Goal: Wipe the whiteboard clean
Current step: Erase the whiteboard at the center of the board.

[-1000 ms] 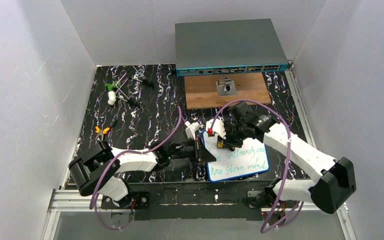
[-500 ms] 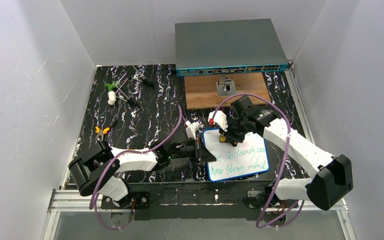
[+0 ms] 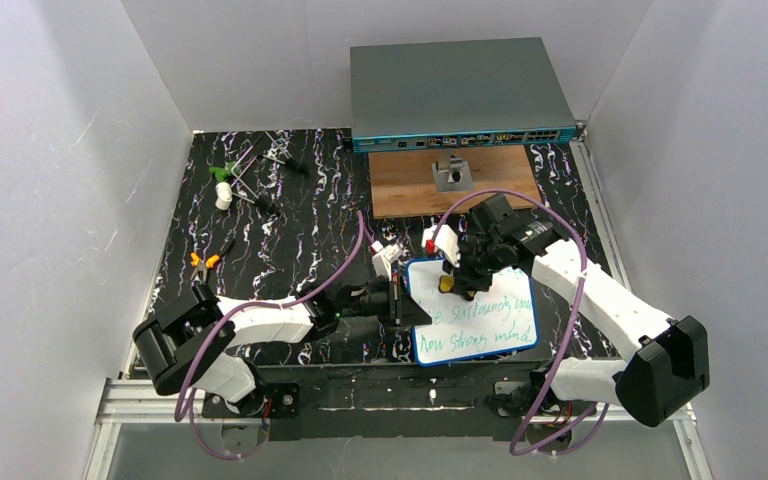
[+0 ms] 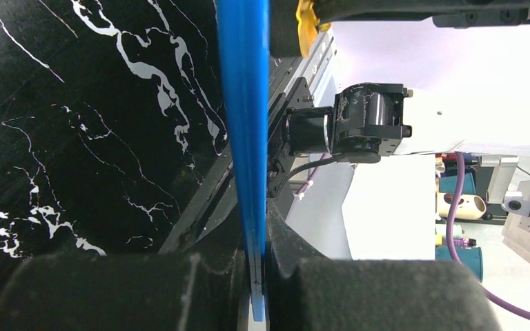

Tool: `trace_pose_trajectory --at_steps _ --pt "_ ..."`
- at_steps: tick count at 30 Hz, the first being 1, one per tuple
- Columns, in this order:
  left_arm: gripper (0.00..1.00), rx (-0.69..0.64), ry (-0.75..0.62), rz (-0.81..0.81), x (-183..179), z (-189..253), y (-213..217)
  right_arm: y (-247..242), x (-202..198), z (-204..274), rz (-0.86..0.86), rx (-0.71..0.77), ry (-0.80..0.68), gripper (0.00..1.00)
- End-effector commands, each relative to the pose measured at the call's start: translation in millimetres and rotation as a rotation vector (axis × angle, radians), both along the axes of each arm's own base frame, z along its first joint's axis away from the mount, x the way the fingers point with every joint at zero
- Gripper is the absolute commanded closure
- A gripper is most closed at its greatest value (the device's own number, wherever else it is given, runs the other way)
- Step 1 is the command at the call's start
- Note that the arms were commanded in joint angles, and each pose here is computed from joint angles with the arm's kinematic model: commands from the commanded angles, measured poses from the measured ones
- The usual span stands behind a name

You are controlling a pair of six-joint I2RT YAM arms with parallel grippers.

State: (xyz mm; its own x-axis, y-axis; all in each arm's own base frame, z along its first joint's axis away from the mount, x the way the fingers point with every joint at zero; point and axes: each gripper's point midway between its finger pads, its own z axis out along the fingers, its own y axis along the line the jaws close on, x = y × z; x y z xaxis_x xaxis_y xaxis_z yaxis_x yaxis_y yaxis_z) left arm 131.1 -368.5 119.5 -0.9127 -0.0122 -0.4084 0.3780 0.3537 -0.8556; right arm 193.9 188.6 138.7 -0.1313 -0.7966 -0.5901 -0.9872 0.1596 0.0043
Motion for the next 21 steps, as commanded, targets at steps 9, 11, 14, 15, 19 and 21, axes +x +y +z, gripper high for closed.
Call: trace_pose_trajectory --at_steps 9,11,14,15,19,21 --pt "1.0 0.02 -0.106 -0.047 -4.7 12.2 7.9 19.7 17.6 21.5 0.0 0.048 -0.024 0.99" --pt "1.0 0.019 -0.11 -0.041 -4.4 13.3 9.3 19.1 -9.9 14.3 0.106 0.046 0.016 0.99" --pt "1.0 0.024 -0.12 -0.04 -3.4 16.4 9.7 11.1 -29.9 0.4 0.158 0.035 0.041 0.99" --pt "1.0 0.025 -0.125 -0.04 -2.9 17.5 9.6 8.7 -29.0 -2.6 0.147 0.031 0.023 0.99" --pt "1.0 0.029 -0.123 -0.044 -3.5 17.0 9.7 -3.3 3.0 0.2 -0.018 0.026 -0.101 0.99" --pt "1.0 0.032 -0.116 -0.046 -3.6 15.1 9.0 -8.8 25.0 11.3 -0.124 0.032 -0.165 0.99"
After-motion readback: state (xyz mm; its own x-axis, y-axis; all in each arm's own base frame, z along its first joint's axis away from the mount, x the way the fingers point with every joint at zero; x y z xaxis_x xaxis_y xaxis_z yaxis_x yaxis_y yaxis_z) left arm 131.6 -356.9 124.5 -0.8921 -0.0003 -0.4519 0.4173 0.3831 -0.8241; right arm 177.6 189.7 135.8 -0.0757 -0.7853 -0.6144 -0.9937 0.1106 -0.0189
